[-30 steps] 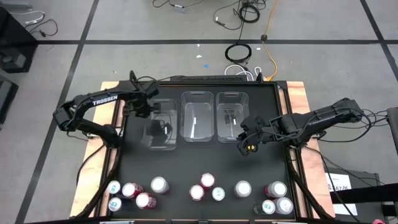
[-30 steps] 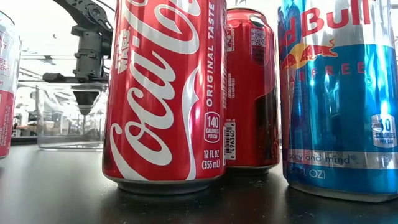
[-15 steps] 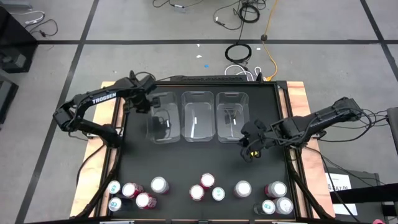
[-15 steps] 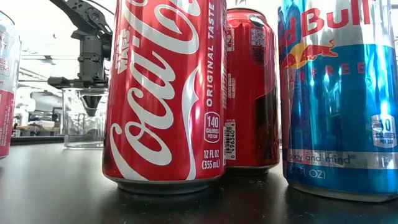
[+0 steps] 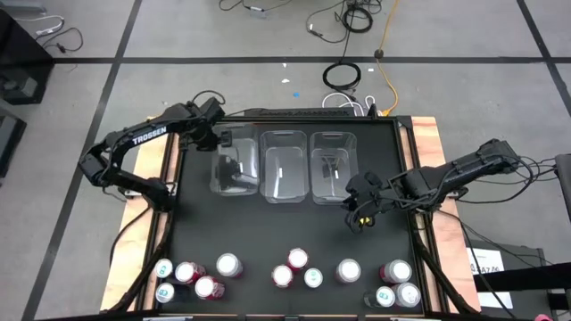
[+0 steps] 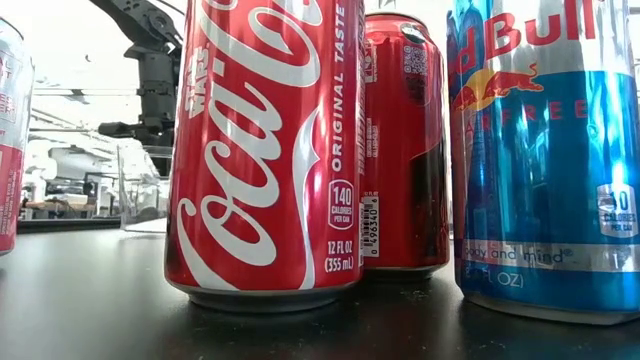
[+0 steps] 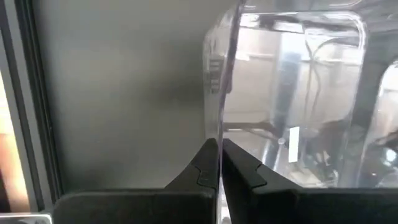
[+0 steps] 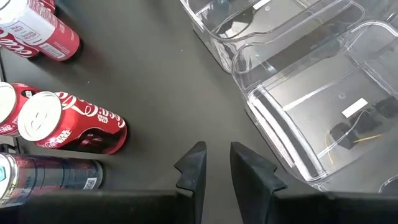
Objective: Sort soda cans
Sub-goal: Move the transparent bins to the top of the table
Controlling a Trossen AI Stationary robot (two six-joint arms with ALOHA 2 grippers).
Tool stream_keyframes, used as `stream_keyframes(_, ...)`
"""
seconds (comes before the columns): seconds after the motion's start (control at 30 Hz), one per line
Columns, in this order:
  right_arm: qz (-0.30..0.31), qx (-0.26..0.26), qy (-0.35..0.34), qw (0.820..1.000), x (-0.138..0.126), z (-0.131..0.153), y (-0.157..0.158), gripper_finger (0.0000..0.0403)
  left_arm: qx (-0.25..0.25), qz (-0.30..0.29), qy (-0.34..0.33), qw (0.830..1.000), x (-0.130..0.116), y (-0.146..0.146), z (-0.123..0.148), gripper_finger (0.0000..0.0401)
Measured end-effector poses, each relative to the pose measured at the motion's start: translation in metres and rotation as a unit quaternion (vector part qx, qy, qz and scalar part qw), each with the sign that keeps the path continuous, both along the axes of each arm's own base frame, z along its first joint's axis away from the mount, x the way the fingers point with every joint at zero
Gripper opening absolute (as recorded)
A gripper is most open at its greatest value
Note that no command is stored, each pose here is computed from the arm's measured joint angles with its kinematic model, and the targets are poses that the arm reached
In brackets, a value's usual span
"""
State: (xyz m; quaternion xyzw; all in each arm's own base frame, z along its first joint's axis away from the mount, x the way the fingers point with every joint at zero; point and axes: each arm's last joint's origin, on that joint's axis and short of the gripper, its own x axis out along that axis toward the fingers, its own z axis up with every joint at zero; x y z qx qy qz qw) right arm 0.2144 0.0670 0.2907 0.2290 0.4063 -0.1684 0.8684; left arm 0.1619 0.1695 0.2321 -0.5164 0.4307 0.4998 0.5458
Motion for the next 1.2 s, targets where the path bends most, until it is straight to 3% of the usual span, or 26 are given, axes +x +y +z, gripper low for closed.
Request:
stream_keyframes(0.23,-0.01,0.009,-0.007,1.0,0.001,0.001,0.0,0.0066,-0.06,-0.03,0.067,0.995,0.003,-0.006,-0.016,0.0013)
stream_keyframes(0.4,-0.01,0.011,-0.013,1.0,0.002,0.001,0.001,0.0066,-0.04,-0.049,0.051,0.997,0.013,-0.006,-0.017,0.0013)
stream_keyframes(0.87,-0.011,0.015,-0.016,1.0,0.002,0.002,0.001,0.0066,-0.043,0.018,0.039,0.998,0.012,-0.003,-0.017,0.0013)
stream_keyframes(1.2,-0.008,0.014,-0.016,1.0,0.002,0.002,0.001,0.0066,-0.049,0.021,0.03,0.998,0.013,-0.003,-0.017,0.0013)
